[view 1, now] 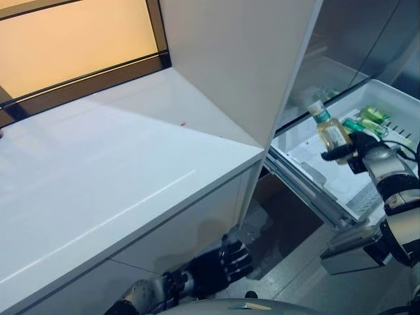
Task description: Put drinks into fridge and close the fridge
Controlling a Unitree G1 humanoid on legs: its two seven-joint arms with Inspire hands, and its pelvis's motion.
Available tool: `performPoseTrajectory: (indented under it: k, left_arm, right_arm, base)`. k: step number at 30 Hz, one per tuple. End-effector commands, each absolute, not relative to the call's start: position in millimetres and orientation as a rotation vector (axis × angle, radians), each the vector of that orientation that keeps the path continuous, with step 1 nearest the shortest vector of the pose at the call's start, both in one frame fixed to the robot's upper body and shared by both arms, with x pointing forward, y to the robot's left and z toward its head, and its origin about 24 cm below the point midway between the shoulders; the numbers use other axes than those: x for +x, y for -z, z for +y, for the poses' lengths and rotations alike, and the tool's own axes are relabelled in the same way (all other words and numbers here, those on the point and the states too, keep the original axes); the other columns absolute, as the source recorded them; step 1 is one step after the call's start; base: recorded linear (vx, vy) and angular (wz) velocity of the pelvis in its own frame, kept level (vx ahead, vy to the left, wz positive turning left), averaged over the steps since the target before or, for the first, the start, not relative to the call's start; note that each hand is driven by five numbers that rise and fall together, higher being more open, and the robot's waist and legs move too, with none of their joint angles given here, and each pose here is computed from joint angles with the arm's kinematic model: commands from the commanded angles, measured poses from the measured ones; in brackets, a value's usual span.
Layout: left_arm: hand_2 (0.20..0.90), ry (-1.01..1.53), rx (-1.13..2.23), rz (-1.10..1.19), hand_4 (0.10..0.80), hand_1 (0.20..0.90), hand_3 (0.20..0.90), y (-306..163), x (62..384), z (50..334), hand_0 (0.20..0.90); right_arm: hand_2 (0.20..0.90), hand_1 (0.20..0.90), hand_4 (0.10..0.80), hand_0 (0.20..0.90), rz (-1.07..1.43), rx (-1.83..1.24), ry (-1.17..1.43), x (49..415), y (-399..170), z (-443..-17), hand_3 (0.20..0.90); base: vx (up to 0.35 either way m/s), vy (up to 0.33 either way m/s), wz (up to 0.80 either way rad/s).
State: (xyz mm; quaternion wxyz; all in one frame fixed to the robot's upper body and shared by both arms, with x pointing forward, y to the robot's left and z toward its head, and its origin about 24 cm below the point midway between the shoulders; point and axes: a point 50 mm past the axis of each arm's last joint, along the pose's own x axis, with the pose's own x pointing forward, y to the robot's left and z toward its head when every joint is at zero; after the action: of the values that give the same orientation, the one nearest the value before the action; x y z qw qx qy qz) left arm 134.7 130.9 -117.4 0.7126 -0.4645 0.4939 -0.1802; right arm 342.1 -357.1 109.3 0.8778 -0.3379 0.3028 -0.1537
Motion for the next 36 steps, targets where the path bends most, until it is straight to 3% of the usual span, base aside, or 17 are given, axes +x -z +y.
performPoseTrajectory:
  k: [1,13,23,24,25,36]
  left_arm:
    - [0.9,0.501,-0.895,0.976,0.8,0.9,0.9,114.4,150.7,129.6,0.9]
    - [0.9,0.241,-0.615,0.905,0.8,0.9,0.9,118.5,183.8,177.2,0.9]
    - [0.9,0.156,-0.527,0.918,0.8,0.9,0.9,120.4,189.0,194.9,0.9]
    - [0.9,0.148,-0.522,0.919,0.8,0.9,0.9,120.3,189.2,197.1,0.9]
    - [0.9,0.146,-0.518,0.92,0.8,0.9,0.9,120.4,189.2,198.1,0.9]
    - [0.9,0.112,-0.486,0.926,0.8,0.9,0.9,119.0,191.7,208.4,0.9]
  right_arm:
    - [0.3,0.3,0.1,0.3,0.323,-0.801,0.362,367.5,-200.7,-352.8,0.2]
    - [0.3,0.3,0.1,0.3,0.458,-0.838,0.26,369.3,-180.2,-346.1,0.2]
    - [0.3,0.3,0.1,0.3,0.65,-1.057,0.241,365.9,-176.5,-351.6,0.2]
    - [0.778,0.778,0.657,0.778,0.674,-1.064,0.24,366.2,-177.2,-350.8,0.757]
    - [0.9,0.9,0.8,0.9,0.687,-1.066,0.24,366.1,-177.1,-350.9,0.9]
    - [0.9,0.9,0.8,0.9,0.697,-0.995,0.191,369.1,-184.8,-345.5,0.9]
  base:
    - [-0.095,-0.084,0.04]
    - [-0.052,-0.057,-0.01]
    - [-0.023,-0.017,0.0]
    - [0.0,0.0,0.0]
    - [0.0,0.0,0.0]
    - [0.0,0.0,0.0]
